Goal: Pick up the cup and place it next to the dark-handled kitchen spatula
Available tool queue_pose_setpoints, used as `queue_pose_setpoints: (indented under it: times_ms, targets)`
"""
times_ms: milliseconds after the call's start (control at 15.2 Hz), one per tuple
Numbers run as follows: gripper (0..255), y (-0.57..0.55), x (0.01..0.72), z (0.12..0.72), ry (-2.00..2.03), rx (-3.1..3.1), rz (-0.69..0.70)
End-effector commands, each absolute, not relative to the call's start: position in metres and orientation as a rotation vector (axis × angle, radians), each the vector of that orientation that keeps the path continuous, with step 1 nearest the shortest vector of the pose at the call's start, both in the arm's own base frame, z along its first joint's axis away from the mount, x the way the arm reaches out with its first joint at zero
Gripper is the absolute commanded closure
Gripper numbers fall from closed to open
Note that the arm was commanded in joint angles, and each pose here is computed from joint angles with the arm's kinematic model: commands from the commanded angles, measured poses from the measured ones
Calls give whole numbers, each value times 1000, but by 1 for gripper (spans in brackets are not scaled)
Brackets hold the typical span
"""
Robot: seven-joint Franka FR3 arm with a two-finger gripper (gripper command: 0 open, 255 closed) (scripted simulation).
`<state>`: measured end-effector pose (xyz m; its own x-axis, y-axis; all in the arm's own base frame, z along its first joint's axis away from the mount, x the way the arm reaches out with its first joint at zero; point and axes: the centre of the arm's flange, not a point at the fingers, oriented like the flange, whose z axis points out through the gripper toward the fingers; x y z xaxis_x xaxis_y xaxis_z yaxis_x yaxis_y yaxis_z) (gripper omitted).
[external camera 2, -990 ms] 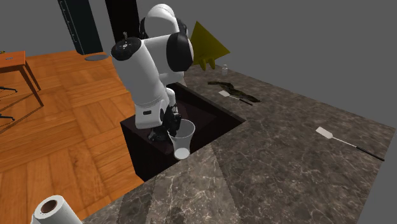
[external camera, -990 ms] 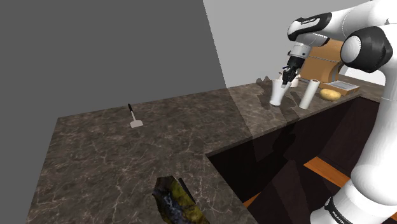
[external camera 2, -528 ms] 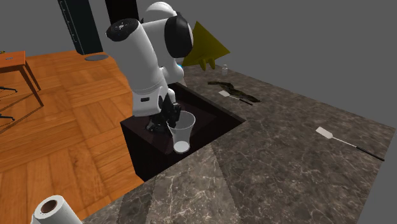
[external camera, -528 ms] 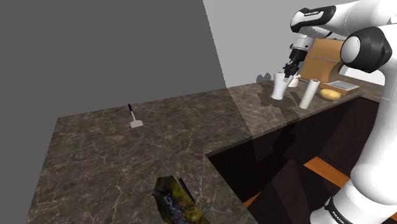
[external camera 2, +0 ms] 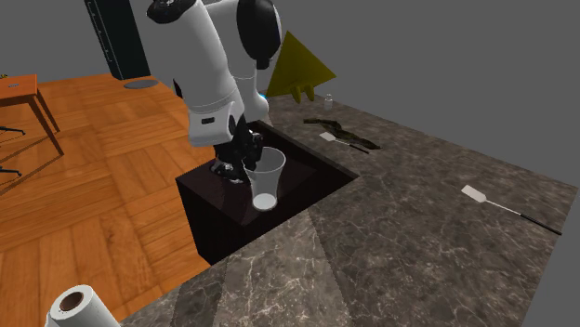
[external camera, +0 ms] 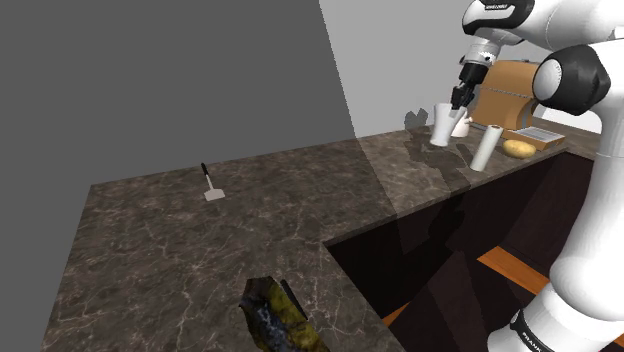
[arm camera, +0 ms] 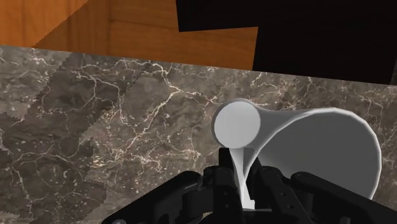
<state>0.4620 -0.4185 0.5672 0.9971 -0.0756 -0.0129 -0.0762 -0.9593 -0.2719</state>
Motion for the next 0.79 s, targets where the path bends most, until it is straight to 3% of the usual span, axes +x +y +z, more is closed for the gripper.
queue_pose_setpoints:
  times_ms: [0, 726]
  targets:
    - [255, -408, 456, 572, 111, -2864, 4]
    - [255, -278, 390, 573, 111, -2864, 4]
